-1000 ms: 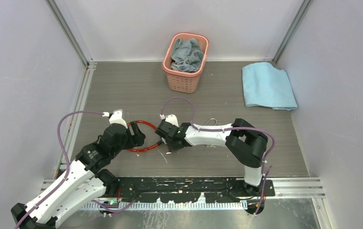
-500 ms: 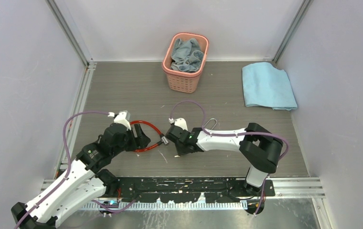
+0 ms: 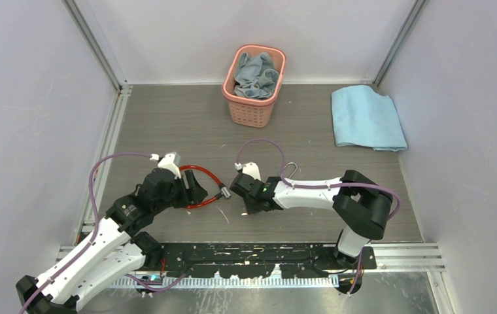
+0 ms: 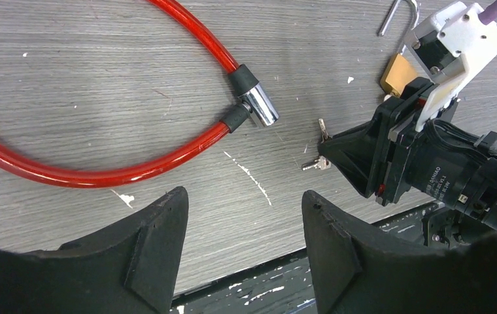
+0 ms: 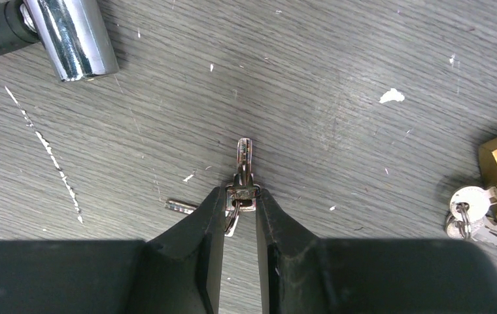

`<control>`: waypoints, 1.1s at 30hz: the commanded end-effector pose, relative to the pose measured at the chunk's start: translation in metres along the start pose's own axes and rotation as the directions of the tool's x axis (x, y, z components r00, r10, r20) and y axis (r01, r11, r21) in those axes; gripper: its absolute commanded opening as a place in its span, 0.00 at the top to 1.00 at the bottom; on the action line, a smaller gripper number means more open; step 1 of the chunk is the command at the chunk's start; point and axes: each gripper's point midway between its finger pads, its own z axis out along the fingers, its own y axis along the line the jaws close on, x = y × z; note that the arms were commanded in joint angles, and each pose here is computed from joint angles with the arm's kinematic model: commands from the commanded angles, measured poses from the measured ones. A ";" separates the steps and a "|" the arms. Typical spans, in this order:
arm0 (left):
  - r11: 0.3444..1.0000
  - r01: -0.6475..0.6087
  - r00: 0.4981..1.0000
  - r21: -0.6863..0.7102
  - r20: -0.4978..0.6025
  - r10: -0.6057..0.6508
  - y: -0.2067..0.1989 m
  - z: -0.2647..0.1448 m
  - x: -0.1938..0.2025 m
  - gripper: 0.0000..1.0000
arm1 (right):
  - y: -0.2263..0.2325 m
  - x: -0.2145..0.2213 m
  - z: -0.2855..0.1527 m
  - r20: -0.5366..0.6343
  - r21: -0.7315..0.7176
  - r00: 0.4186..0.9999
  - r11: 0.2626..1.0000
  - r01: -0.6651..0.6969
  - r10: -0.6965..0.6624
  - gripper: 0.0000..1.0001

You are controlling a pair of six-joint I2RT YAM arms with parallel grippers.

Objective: Unlock with the key

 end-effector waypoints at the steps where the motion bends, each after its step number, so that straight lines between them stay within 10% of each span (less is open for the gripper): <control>1: 0.999 0.010 0.999 0.047 0.037 -0.012 -0.012 -0.001 -0.010 0.36 | 0.006 -0.019 -0.013 0.082 -0.035 0.996 0.999 -0.019 0.022 0.99; 33: 0.998 0.023 0.999 0.059 0.037 -0.026 -0.015 -0.003 -0.012 0.38 | 0.006 -0.030 -0.027 0.164 -0.084 0.986 0.996 -0.026 0.040 0.99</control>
